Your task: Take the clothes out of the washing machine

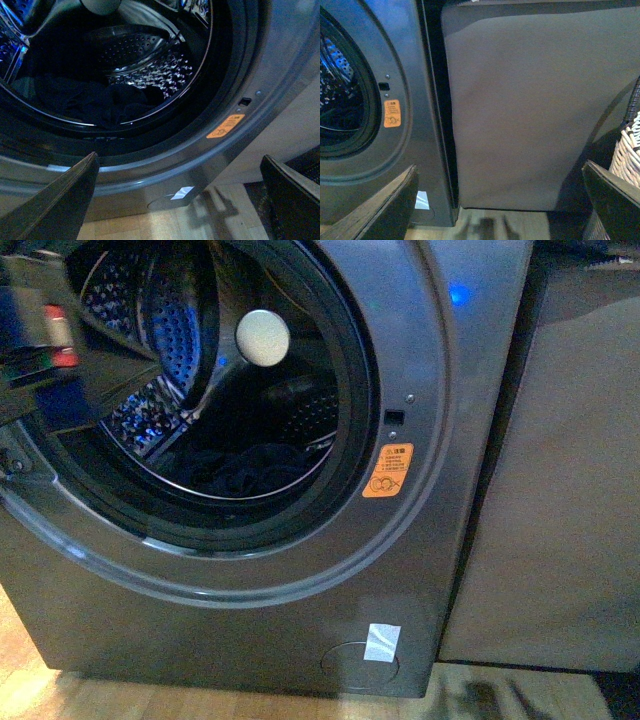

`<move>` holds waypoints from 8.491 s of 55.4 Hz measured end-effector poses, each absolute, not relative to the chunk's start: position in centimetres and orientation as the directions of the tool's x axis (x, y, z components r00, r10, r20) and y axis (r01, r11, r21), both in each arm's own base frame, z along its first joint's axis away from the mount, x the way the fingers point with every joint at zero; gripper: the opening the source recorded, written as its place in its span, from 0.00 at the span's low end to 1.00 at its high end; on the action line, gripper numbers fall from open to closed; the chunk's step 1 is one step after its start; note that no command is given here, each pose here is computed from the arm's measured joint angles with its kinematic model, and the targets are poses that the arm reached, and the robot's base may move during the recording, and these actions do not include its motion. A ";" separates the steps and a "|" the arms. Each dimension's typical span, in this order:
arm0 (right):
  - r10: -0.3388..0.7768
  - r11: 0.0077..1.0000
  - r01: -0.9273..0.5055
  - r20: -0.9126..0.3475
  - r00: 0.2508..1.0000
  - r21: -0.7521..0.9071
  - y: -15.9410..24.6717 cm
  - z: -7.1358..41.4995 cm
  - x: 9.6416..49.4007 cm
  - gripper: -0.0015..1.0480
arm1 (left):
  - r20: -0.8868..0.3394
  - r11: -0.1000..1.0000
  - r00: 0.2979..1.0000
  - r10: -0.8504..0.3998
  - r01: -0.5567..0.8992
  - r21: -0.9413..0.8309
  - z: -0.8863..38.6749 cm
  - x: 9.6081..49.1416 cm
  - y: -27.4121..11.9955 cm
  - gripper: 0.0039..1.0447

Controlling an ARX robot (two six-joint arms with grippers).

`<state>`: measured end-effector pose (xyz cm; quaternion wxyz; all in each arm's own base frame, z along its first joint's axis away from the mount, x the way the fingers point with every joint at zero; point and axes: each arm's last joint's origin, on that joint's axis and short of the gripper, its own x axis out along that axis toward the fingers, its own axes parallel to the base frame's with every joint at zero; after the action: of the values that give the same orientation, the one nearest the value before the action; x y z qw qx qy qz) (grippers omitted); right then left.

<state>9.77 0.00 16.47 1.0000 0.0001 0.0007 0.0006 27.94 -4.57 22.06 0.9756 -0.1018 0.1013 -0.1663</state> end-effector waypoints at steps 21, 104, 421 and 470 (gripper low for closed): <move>0.001 1.000 -0.001 -0.001 1.000 0.000 0.0 16.5 9.8 0.93 | -0.306 0.930 0.879 -0.366 0.337 -0.146 19.1 40.6 -7.6 0.94; 0.001 1.000 -0.001 -0.001 1.000 0.000 0.0 16.5 9.8 0.93 | -0.609 0.985 0.792 -0.044 0.135 0.104 8.2 59.1 -8.2 0.94; 0.699 0.676 -0.733 0.378 0.607 -0.074 5.9 33.0 23.8 0.93 | 0.258 0.633 0.597 -0.759 0.770 0.079 59.6 23.8 -21.4 0.05; 0.573 0.749 -0.662 0.463 0.676 0.040 12.4 35.7 29.3 0.74 | 0.259 0.638 0.602 -0.755 0.766 0.077 59.6 23.8 -21.4 0.05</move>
<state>29.29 12.44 35.72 0.9097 0.1029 -0.2161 0.3393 23.80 -21.38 59.58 0.8949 -0.0209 -0.1348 -0.4250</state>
